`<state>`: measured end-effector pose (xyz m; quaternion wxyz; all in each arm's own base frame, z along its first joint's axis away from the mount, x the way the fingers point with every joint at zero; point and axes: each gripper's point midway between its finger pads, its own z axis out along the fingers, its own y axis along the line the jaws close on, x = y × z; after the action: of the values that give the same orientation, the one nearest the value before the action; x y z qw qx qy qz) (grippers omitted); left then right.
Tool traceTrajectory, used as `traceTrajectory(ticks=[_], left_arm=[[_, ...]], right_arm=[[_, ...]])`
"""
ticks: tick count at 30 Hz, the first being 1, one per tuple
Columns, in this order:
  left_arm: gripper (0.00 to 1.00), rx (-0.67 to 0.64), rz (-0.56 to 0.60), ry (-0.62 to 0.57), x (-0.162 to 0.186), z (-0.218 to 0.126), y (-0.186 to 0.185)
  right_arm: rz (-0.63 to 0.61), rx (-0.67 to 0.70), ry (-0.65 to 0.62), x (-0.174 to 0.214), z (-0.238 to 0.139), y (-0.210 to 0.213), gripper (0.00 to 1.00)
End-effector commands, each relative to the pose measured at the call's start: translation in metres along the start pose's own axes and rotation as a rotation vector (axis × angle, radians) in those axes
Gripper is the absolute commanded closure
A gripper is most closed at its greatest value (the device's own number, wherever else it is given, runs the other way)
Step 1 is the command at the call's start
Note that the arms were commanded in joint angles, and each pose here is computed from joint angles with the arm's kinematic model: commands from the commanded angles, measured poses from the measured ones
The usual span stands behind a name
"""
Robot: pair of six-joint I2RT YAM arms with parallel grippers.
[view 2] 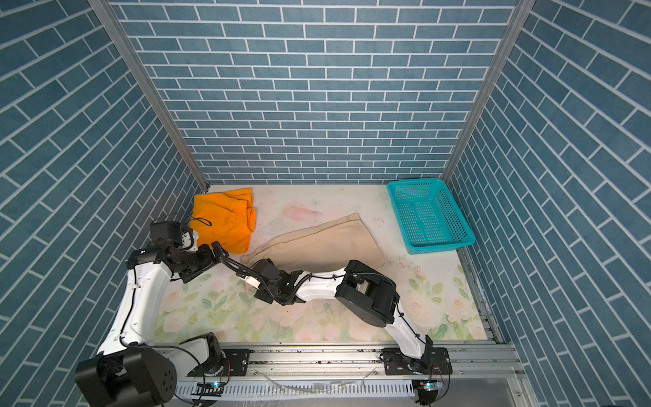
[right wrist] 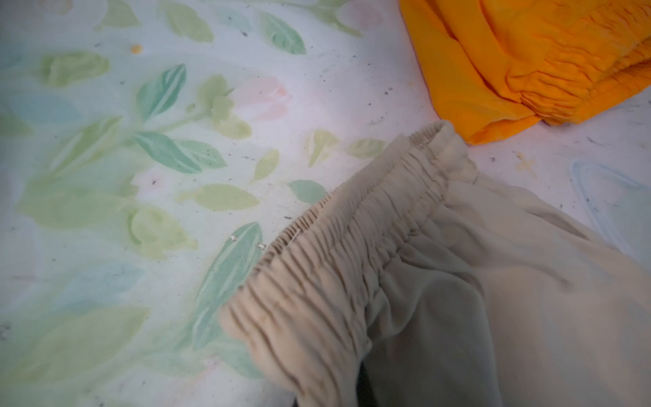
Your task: Fold and stack the shorts
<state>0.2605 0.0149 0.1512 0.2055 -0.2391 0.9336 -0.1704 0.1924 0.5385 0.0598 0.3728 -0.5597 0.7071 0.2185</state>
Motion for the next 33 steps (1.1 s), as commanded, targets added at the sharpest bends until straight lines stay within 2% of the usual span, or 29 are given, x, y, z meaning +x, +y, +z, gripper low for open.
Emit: traceTrajectory(ticks=[1, 4, 11, 21, 25, 27, 30, 32, 33], left_arm=[[0.00, 0.131, -0.089, 0.058, 0.011, 0.017, -0.014], [0.00, 0.209, -0.142, 0.085, 0.017, 0.031, -0.021], [0.00, 0.299, -0.255, 0.122, 0.034, 0.059, -0.021], [0.01, 0.295, -0.273, 0.122, 0.042, 0.085, -0.016], [0.13, 0.288, -0.229, 0.125, 0.044, 0.089, -0.025], [0.31, 0.272, -0.205, 0.127, 0.045, 0.088, -0.028], [0.46, 0.255, -0.169, 0.132, 0.048, 0.087, -0.033], [0.63, 0.255, -0.143, 0.141, 0.050, 0.083, -0.039], [0.71, 0.254, -0.132, 0.144, 0.051, 0.082, -0.041]], right_arm=[[0.110, -0.048, -0.151, -0.038, -0.015, 0.000, 1.00], [0.121, -0.055, -0.156, -0.038, -0.015, 0.001, 1.00], [0.122, -0.064, -0.165, -0.039, -0.017, 0.003, 1.00], [0.117, -0.077, -0.169, -0.041, -0.017, 0.006, 1.00], [0.113, -0.077, -0.175, -0.044, -0.018, 0.007, 1.00], [0.114, -0.076, -0.176, -0.045, -0.018, 0.007, 1.00], [0.120, -0.075, -0.180, -0.046, -0.019, 0.006, 1.00], [0.135, -0.060, -0.183, -0.047, -0.022, 0.003, 1.00], [0.136, -0.055, -0.181, -0.048, -0.024, 0.002, 0.95]])
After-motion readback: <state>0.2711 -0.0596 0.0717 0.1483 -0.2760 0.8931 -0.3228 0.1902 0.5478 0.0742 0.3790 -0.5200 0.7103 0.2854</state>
